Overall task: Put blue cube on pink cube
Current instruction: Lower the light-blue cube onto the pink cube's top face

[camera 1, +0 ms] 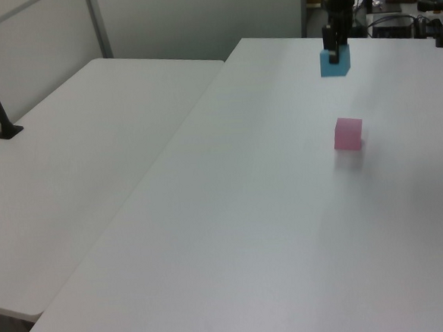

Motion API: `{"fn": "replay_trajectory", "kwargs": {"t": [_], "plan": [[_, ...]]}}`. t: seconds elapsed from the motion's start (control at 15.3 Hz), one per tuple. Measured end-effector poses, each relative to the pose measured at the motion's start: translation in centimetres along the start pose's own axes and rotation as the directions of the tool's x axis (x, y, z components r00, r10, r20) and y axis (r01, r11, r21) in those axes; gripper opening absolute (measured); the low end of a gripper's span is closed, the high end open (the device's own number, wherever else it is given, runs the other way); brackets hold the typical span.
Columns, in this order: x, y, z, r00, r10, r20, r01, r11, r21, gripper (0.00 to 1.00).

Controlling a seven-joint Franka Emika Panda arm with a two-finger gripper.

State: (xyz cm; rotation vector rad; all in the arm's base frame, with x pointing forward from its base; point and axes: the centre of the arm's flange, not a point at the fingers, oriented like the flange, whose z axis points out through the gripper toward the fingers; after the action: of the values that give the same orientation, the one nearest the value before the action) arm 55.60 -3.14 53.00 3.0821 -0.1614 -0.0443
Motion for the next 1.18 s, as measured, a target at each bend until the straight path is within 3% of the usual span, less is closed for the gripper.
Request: {"fn": "replay_trajectory", "kwargs": {"t": [0.78,1.18], "plan": [[-1.7,-1.6,9.0,0.998,-0.062,0.007,0.062,0.998,-0.002,0.63],[-3.1,-1.3,10.3,0.997,-0.073,-0.012,0.072,0.997,-0.019,0.63]]}}
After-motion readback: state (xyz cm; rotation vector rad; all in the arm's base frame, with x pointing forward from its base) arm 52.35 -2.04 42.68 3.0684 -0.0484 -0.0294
